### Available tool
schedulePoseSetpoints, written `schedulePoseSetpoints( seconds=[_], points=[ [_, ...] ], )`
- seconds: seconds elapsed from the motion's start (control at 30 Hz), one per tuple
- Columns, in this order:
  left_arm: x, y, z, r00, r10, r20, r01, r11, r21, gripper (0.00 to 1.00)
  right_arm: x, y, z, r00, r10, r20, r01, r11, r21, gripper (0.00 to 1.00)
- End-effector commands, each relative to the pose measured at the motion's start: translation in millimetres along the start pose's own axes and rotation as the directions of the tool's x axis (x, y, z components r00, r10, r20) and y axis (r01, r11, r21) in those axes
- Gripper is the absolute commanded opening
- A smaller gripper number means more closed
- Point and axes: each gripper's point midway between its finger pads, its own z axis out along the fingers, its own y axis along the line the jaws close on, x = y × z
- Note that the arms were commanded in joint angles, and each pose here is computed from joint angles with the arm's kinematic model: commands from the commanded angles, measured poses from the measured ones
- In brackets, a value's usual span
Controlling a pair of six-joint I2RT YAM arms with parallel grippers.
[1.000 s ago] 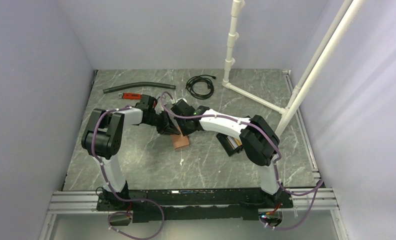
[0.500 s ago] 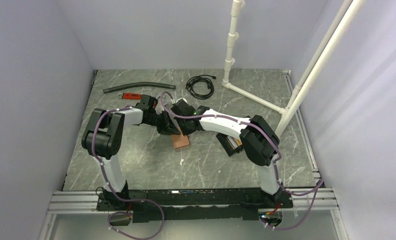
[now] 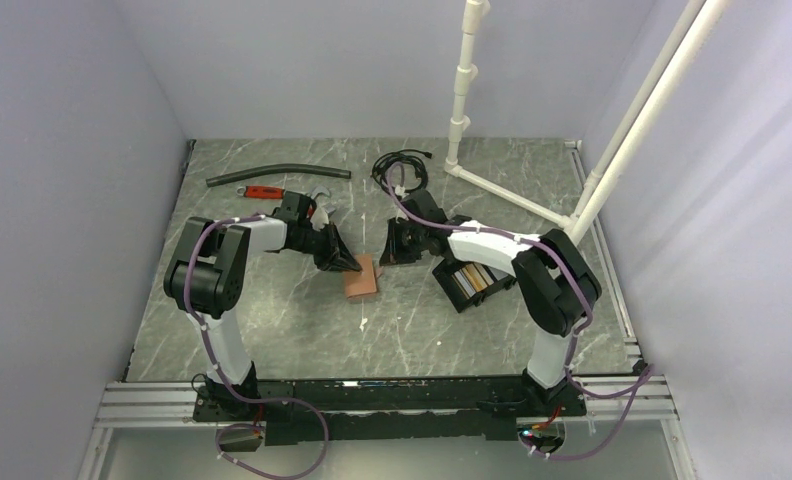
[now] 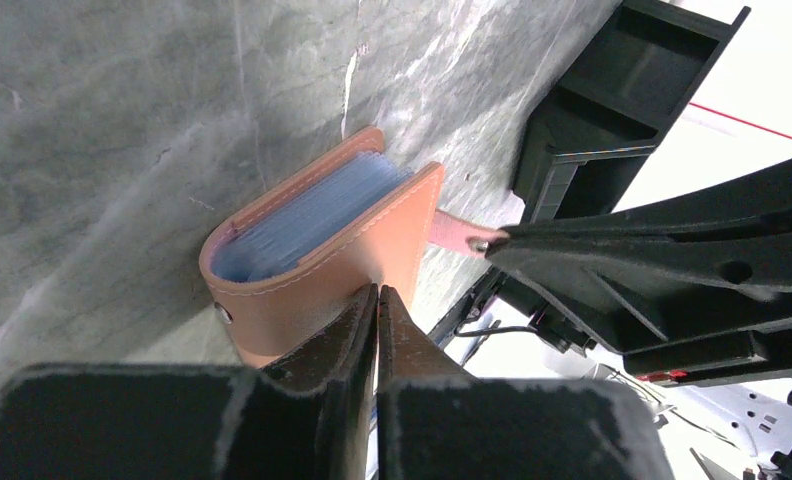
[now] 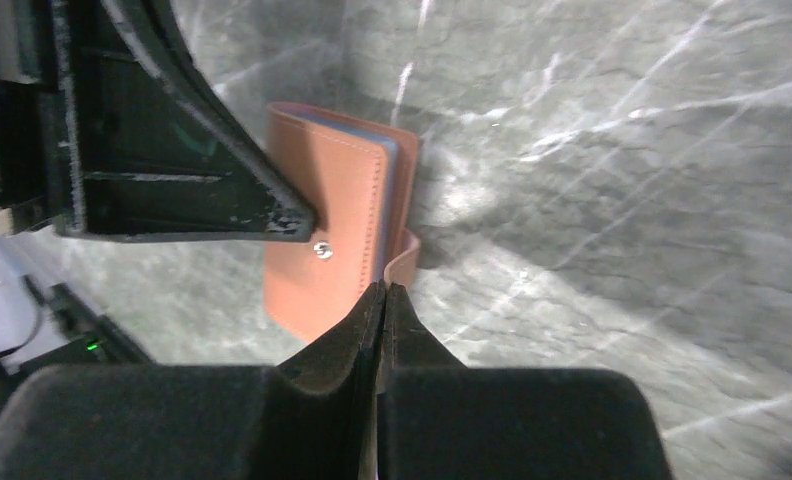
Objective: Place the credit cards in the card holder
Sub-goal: Close the card holder at the center of the board.
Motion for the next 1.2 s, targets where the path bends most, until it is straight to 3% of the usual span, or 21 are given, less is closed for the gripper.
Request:
schedulePoseSetpoints(
  seconds=[0.0, 0.23, 0.5, 0.73, 1.03, 1.17],
  points=[
    [2.8, 6.5, 2.1, 1.0, -0.01, 0.011, 0.011, 1.0, -0.025, 0.11, -16.1, 50.6, -11.3, 0.998, 0.059, 0.034, -0.048, 0.965, -0.258, 0.0],
    [0.8, -2.6, -4.5, 0.999, 0.025, 0.025, -0.025, 0.999, -0.023, 0.12, -10.3, 57.7, -2.9, 0.993, 0.122, 0.0, -0.115, 0.937, -0.33, 0.0],
    [-1.5, -33.4, -44.8, 0.987, 0.094, 0.131, -0.091, 0.995, -0.033, 0.34, 0.3, 48.6, 5.0, 0.989, 0.146, -0.03, -0.148, 0.936, -0.32, 0.0],
    [12.3, -8.8, -62.8, 0.978, 0.064, 0.2, -0.038, 0.991, -0.131, 0.34, 2.4, 45.7, 11.4, 0.986, 0.158, -0.046, -0.164, 0.933, -0.321, 0.0],
    [24.5, 13.2, -34.2, 0.991, -0.001, 0.137, 0.013, 0.996, -0.083, 0.36, 5.2, 42.9, 18.3, 0.985, 0.161, -0.057, -0.17, 0.932, -0.319, 0.0],
    [24.8, 16.4, -27.7, 0.992, -0.011, 0.128, 0.022, 0.996, -0.083, 0.32, 7.6, 40.0, 23.1, 0.985, 0.156, -0.069, -0.17, 0.936, -0.31, 0.0]
  ],
)
